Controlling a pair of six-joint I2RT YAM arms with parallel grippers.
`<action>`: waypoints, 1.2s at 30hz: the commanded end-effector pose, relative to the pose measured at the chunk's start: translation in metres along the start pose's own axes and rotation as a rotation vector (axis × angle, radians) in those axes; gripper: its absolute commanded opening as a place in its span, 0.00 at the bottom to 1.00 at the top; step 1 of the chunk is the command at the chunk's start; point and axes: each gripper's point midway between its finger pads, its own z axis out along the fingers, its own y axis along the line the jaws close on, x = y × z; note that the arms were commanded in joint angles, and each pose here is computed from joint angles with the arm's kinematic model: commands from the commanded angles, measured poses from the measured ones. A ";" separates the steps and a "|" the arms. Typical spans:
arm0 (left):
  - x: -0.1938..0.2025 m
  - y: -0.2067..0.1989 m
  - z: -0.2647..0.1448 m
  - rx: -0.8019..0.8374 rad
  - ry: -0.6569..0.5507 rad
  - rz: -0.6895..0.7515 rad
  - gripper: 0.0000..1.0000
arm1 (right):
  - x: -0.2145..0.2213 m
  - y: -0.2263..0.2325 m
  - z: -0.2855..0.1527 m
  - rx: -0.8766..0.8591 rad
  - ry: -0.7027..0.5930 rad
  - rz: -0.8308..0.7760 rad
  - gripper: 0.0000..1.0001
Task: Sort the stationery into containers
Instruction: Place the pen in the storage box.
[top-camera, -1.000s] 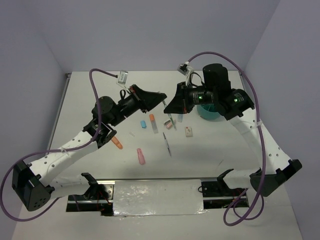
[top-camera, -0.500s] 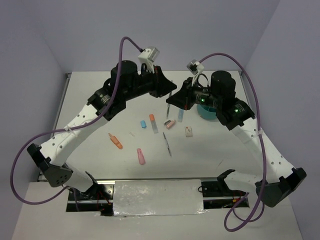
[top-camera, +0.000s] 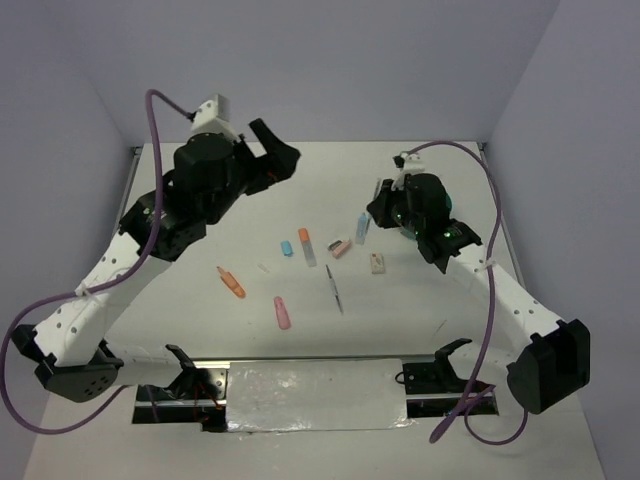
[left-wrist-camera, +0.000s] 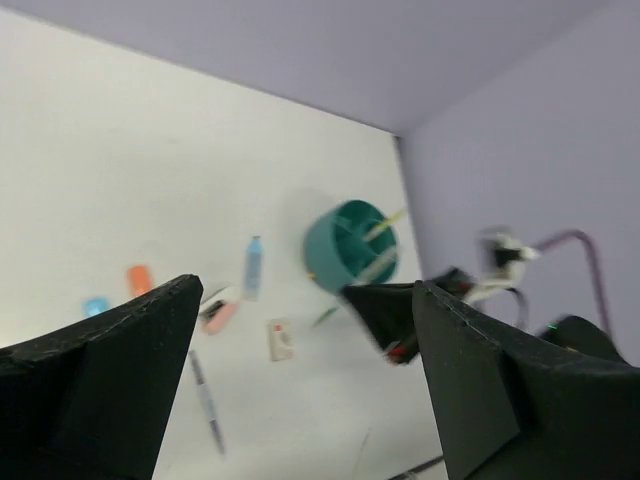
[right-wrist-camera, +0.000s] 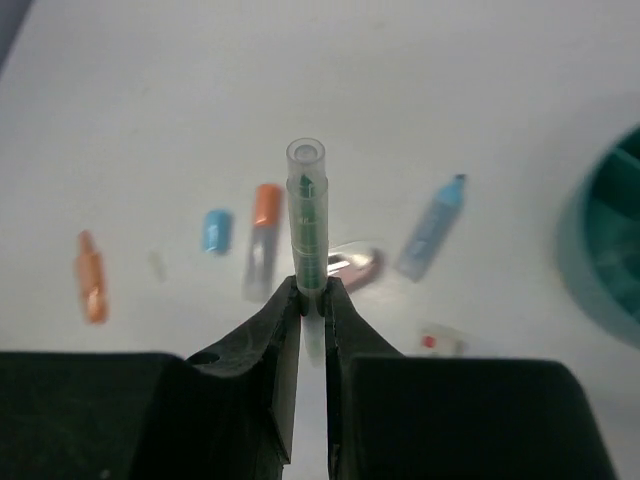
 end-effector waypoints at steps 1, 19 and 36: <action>0.007 0.063 -0.003 -0.188 0.014 -0.038 0.99 | -0.080 -0.054 -0.021 0.247 -0.357 0.013 0.00; 0.218 0.162 -0.018 -0.064 0.591 0.132 0.99 | -0.126 -0.200 -0.006 0.639 -0.450 -0.020 0.00; 0.225 0.157 -0.018 -0.028 0.675 0.189 0.99 | -0.049 -0.229 0.014 0.655 -0.328 0.042 0.12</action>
